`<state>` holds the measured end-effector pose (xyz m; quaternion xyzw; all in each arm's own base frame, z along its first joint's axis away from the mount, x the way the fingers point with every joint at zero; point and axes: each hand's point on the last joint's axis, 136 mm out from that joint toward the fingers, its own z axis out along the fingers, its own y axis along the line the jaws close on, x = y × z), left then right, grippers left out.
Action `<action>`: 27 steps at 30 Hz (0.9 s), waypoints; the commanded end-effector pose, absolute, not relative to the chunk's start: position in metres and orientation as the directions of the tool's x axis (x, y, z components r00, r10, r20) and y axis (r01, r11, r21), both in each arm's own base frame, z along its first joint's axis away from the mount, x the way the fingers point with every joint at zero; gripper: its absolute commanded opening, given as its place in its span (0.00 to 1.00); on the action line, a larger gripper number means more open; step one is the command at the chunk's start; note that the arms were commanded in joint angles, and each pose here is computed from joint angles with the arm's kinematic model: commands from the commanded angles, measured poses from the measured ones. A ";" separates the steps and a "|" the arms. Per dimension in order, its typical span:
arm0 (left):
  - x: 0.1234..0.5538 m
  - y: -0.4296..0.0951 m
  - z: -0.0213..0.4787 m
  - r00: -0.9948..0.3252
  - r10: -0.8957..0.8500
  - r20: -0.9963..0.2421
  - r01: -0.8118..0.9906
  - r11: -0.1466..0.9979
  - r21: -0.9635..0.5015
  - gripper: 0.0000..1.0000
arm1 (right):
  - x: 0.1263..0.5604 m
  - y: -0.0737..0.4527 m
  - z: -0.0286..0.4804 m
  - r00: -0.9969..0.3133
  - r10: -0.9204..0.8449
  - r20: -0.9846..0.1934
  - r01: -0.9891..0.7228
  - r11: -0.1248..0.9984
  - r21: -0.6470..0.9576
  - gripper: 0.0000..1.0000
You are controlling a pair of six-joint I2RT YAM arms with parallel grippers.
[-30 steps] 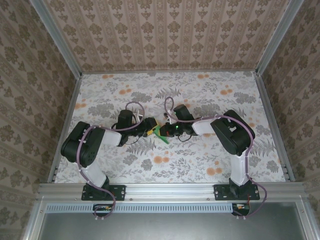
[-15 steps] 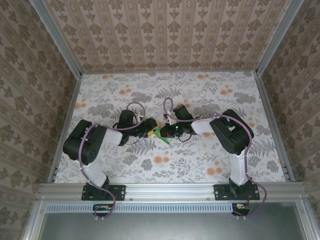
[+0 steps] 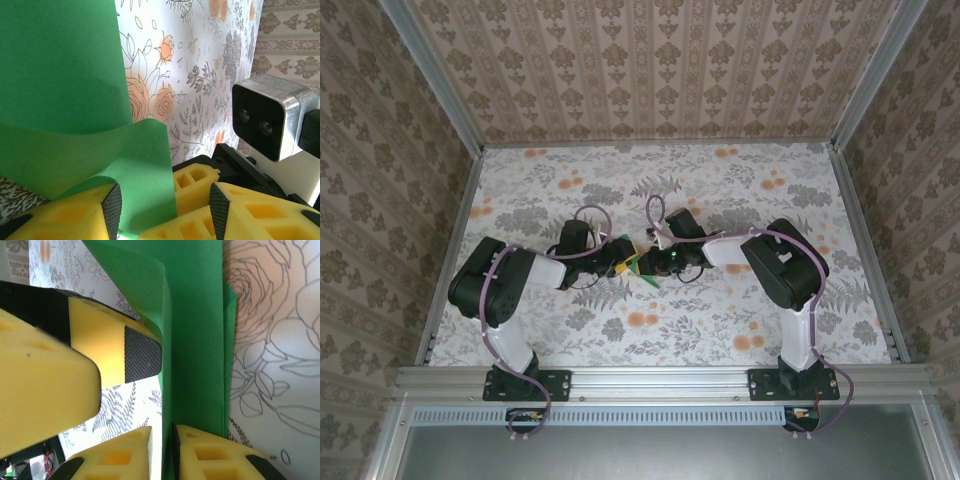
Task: Fold a paper plane with a square sheet of paper (pick it up from the middle)
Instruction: Fold the wing for the fifth time at the center of the table.
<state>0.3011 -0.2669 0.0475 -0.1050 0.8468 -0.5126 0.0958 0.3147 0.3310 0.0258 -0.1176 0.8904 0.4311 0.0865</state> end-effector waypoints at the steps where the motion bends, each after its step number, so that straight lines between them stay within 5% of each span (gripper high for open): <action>1: 0.300 -0.266 0.035 -0.965 -0.259 -0.045 -0.090 0.485 -0.870 0.53 | 0.308 0.326 0.036 -0.958 -0.155 -0.240 -0.285 0.603 0.745 0.21; 18: 0.299 -0.264 0.028 -0.967 -0.255 -0.017 -0.116 0.497 -0.860 0.53 | 0.302 0.311 0.037 -0.966 -0.135 -0.221 -0.256 0.628 0.735 0.24; 27: 0.300 -0.265 0.028 -0.967 -0.255 -0.015 -0.118 0.498 -0.859 0.52 | 0.296 0.308 0.017 -0.972 -0.153 -0.177 -0.234 0.645 0.727 0.12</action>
